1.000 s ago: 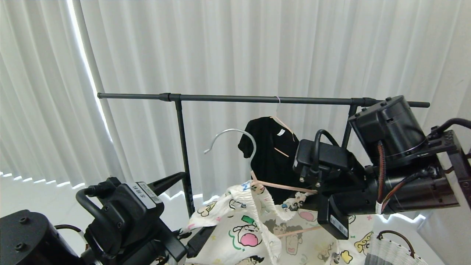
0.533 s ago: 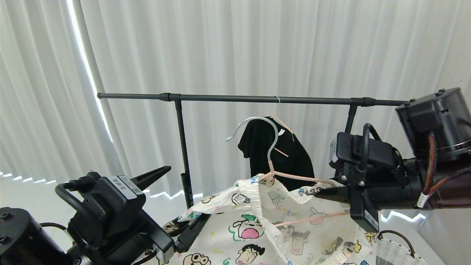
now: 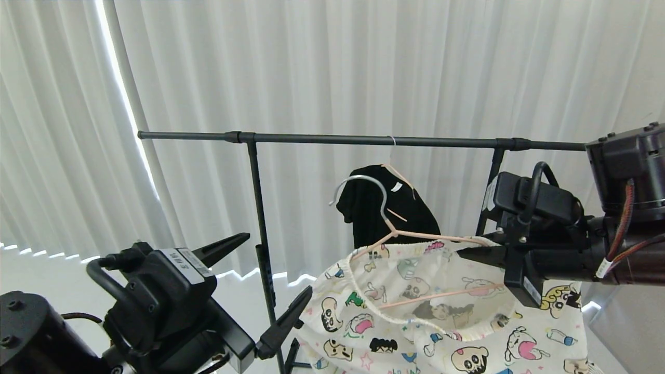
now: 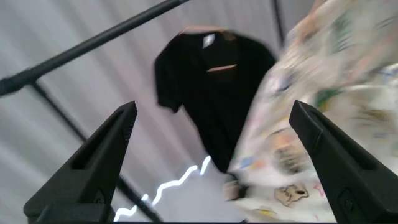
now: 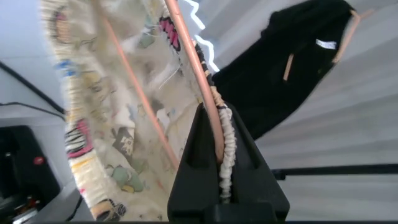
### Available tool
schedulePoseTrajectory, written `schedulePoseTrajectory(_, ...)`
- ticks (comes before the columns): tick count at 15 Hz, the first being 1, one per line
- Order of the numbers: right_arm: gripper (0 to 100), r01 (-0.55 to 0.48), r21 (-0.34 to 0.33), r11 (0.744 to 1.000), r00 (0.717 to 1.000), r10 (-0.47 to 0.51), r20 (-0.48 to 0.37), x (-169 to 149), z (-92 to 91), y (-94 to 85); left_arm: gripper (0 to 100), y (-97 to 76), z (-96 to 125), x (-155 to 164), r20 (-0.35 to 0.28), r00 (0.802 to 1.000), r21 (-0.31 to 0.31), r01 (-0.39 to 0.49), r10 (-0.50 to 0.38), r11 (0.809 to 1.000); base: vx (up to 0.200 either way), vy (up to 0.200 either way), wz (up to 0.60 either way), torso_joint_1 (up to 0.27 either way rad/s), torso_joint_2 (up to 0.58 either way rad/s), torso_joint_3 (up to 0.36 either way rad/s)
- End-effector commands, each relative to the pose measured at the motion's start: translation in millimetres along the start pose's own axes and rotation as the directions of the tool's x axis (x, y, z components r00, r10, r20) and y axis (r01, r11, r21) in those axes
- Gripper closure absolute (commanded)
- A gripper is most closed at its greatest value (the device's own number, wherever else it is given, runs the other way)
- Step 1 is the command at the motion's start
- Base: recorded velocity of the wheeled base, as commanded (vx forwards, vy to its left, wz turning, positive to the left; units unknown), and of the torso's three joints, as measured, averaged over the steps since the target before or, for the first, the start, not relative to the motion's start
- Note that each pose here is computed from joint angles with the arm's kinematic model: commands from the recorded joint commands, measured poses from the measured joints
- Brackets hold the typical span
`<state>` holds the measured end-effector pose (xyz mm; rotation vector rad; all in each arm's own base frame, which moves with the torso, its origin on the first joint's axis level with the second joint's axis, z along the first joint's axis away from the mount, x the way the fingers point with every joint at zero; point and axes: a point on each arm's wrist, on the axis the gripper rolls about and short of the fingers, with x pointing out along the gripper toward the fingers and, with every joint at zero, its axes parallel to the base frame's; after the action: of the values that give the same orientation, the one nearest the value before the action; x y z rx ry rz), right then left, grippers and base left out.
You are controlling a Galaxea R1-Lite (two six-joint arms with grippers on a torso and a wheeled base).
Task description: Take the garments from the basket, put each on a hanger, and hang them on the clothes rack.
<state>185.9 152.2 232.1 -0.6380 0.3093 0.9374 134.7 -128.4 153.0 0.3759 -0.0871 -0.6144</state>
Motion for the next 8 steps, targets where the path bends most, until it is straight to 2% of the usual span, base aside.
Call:
schedulePoseTrajectory(1, 100, -0.001, 0.003, 1.0, 1.0, 0.001, 0.001, 2, -2.4, 0.5, 0, -4.1, -11, 4, -0.055, 0.998, 0.004, 0.017, -0.017, 1.0, 0.0, 0.0, 0.0, 0.0, 0.0, 0.0)
schedulePoseTrajectory(3, 100, 0.005, 0.005, 1.0, 1.0, -0.005, 0.023, 0, -3.4, -0.7, 0, 2.3, -34, -1, -0.167, 0.986, 0.007, -0.02, 0.02, 1.0, 0.0, 0.0, 0.0, 0.0, 0.0, 0.0)
schedulePoseTrajectory(5, 100, 0.007, 0.006, 1.0, 0.997, -0.008, 0.07, -5, -3.0, -4.2, 0, 11.8, -56, -11, -0.28, 0.958, 0.005, -0.072, 0.07, 0.997, 0.0, 0.0, 0.0, 0.0, 0.0, 0.0)
schedulePoseTrajectory(6, 100, 0.012, 0.006, 1.0, 0.996, -0.013, 0.089, -9, -3.0, -5.3, 0, 14.9, -63, -13, -0.312, 0.946, -0.019, -0.098, 0.087, 0.995, 0.0, 0.0, 0.0, 0.0, 0.0, 0.0)
schedulePoseTrajectory(8, 100, 0.007, 0.003, 1.0, 0.993, -0.007, 0.119, -14, -3.2, -5.0, 0, 14.9, -66, -15, -0.332, 0.939, -0.09, -0.122, 0.086, 0.988, 0.0, 0.0, 0.0, 0.0, 0.0, 0.0)
